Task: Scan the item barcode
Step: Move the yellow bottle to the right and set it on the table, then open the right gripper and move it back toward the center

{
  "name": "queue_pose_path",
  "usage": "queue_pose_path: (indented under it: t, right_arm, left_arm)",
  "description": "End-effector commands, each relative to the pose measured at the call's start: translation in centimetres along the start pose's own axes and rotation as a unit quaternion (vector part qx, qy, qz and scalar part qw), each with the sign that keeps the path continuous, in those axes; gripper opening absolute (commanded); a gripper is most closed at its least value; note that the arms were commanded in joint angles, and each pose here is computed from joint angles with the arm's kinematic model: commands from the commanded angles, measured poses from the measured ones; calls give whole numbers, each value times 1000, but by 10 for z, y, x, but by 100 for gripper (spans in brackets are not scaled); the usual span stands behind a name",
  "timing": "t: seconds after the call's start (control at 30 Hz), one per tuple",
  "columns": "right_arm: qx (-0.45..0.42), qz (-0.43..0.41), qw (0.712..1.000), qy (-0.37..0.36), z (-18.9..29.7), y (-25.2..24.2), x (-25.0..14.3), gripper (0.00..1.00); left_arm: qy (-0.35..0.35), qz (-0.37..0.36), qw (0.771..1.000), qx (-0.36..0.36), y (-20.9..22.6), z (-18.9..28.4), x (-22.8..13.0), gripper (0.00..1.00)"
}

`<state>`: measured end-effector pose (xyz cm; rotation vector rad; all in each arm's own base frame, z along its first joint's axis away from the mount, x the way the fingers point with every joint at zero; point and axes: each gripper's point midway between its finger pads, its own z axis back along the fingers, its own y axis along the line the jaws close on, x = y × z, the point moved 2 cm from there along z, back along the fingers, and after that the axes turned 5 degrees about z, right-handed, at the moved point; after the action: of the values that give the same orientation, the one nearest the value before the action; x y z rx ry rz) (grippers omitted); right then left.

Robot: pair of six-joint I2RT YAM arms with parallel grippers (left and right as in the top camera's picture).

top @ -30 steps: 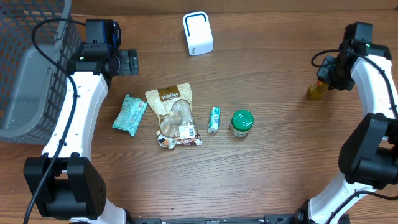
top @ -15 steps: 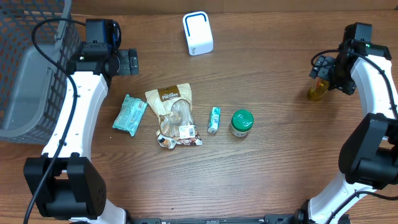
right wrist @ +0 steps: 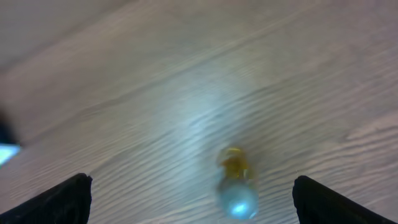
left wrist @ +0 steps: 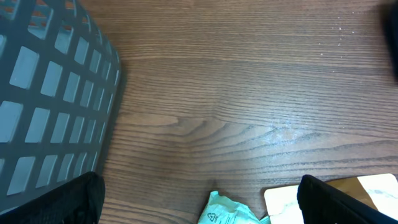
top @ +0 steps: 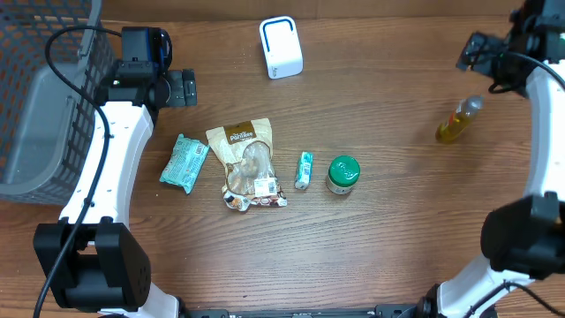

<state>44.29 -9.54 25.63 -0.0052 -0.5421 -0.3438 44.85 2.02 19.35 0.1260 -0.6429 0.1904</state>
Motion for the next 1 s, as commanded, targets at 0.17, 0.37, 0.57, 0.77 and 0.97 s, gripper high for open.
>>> queue_pose_path:
  t: [0.17,0.37,0.57,0.77,0.97]
  right_arm:
    - [131,44,988,65,26,76,-37,100]
    - [173,82,977,96,34,120,-61,100]
    - [198,130,964,121,41,161,-88,100]
    - [207,157,953,156,40,192,-122,100]
    - [218,190,942,170,40,216,-146,100]
  left_arm:
    - [-19,-9,1000,-2,0,11,11,99]
    - [-19,-9,1000,-2,0,11,11,100]
    - [-19,-9,1000,-2,0,11,11,100]
    - [-19,-9,1000,-2,0,11,11,99]
    - [-19,-9,1000,-2,0,11,11,100]
